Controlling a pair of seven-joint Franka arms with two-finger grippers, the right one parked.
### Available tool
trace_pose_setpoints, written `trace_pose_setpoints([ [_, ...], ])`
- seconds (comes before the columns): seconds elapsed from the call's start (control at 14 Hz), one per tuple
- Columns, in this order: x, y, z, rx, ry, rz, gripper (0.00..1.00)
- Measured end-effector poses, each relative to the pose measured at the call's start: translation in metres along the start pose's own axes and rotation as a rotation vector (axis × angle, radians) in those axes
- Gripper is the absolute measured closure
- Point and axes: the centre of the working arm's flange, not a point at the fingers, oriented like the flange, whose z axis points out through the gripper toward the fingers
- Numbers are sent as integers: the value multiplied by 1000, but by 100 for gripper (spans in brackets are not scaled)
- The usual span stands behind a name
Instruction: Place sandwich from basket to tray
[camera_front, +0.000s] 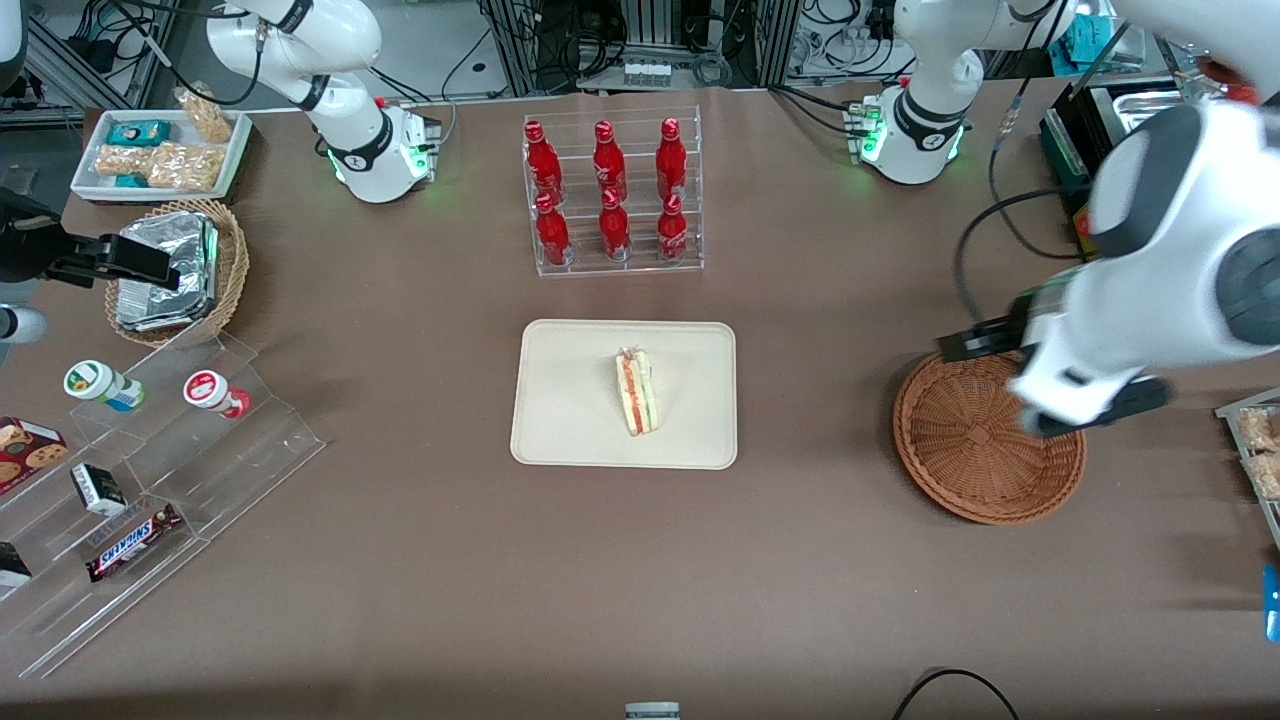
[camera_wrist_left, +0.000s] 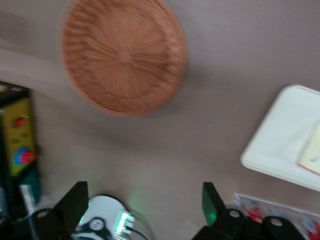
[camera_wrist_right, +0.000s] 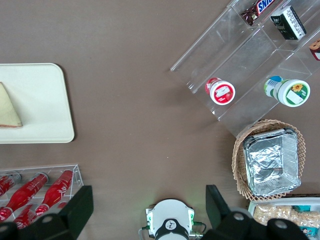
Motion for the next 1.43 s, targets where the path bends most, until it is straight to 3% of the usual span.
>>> trace_pose_setpoints([
  [0.14, -20, -13, -10, 31, 23, 58, 0],
  [0.29, -33, -26, -13, 36, 26, 102, 0],
  [0.64, -42, -75, -27, -10, 24, 169, 0],
  [1.0, -54, -72, -36, -18, 44, 193, 0],
  [1.43, -57, -66, -37, -36, 43, 206, 0],
])
